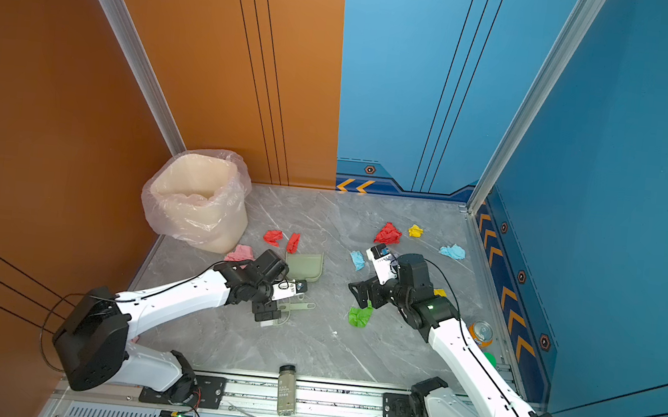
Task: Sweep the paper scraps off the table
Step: 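Move the left gripper over the green brush while the right gripper advances, then lower the left gripper and grasp the green brush by its handle base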
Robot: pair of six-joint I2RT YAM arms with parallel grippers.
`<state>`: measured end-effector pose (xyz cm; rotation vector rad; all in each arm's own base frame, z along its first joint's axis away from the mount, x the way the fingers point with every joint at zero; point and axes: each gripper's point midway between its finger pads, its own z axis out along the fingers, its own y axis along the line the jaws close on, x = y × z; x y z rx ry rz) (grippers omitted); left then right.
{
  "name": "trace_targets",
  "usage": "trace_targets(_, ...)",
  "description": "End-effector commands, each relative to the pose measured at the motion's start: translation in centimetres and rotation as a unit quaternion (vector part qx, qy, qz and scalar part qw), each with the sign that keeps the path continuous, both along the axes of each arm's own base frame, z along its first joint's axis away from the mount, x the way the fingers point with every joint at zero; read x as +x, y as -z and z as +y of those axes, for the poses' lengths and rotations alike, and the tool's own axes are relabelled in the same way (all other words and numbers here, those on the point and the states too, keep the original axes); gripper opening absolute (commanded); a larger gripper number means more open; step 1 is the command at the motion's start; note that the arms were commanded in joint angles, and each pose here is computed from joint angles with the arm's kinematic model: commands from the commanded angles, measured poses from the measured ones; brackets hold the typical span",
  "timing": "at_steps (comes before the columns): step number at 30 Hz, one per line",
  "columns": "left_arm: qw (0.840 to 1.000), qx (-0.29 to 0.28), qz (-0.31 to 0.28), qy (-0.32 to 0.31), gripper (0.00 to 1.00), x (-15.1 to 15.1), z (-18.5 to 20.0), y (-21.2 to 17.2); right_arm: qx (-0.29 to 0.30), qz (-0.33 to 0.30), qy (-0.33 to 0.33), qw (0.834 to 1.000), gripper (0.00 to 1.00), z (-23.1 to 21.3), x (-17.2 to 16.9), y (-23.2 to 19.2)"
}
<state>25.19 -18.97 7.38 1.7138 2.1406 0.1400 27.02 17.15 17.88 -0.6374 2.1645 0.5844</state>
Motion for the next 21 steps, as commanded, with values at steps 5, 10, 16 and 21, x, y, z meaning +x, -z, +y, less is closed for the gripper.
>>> trace_targets(5, 0.999, -0.021, 0.028, 0.035, 0.88, -0.3, -1.4, -0.3, -0.004, 0.009, 0.010, 1.000, 1.00, -0.1, 0.2, 0.6)
trace_targets(10, 0.999, -0.011, 0.035, 0.038, 0.80, -0.1, -1.5, 0.1, -0.009, 0.011, 0.011, 1.000, 1.00, -0.2, 0.1, 0.9)
trace_targets(16, 0.998, -0.012, 0.046, 0.047, 0.73, -0.5, -1.7, 0.6, -0.014, 0.011, 0.013, 1.000, 1.00, -0.4, 0.1, 1.0)
trace_targets(21, 0.997, -0.017, 0.054, 0.057, 0.68, -1.0, -2.0, 0.8, -0.015, 0.012, 0.013, 1.000, 1.00, -0.4, 0.2, 1.2)
